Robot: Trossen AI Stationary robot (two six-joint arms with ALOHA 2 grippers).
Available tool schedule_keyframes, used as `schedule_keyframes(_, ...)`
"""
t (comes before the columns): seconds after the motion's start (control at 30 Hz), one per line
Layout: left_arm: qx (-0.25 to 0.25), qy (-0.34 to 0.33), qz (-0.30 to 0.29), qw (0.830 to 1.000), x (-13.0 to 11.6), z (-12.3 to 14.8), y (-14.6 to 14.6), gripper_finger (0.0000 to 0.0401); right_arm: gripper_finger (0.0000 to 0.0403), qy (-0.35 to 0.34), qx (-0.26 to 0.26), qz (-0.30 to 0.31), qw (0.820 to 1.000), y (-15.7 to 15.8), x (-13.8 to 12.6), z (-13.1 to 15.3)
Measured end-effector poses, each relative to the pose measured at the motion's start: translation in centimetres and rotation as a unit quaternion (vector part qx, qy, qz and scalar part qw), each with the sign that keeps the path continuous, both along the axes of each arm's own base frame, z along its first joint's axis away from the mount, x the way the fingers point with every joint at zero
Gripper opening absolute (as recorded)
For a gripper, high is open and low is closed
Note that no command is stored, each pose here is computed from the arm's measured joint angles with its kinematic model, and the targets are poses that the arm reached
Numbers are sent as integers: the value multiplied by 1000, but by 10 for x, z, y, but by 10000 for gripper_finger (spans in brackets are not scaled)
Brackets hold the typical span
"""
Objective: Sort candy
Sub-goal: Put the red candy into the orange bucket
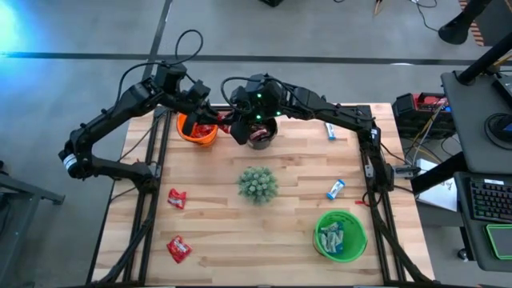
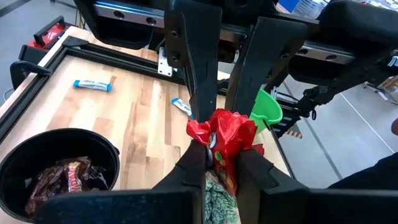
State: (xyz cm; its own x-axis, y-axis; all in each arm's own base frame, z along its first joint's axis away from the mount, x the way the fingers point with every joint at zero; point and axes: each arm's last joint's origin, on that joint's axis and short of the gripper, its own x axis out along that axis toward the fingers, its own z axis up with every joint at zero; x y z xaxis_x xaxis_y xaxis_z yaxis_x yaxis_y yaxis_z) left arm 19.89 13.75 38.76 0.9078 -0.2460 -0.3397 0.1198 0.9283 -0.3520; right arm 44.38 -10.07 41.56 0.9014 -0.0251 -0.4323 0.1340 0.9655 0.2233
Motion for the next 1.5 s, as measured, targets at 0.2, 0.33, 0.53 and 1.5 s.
schedule_keyframes(0.2,0,0,0,1000,0,0,0,16,23,-1,0,5,1000,0,0,0)
schedule_keyframes(0.33,-2,-1,-3,1000,0,1,-1,15,32,-6,0,42,999,1,0,0)
schedule_keyframes(0.53,-4,-2,-5,1000,0,1,-1,15,33,-9,14,61,998,0,-1,1)
schedule_keyframes(1.5,9,0,-20,1000,-4,1,-4,3,34,-17,2,59,998,-7,-5,5)
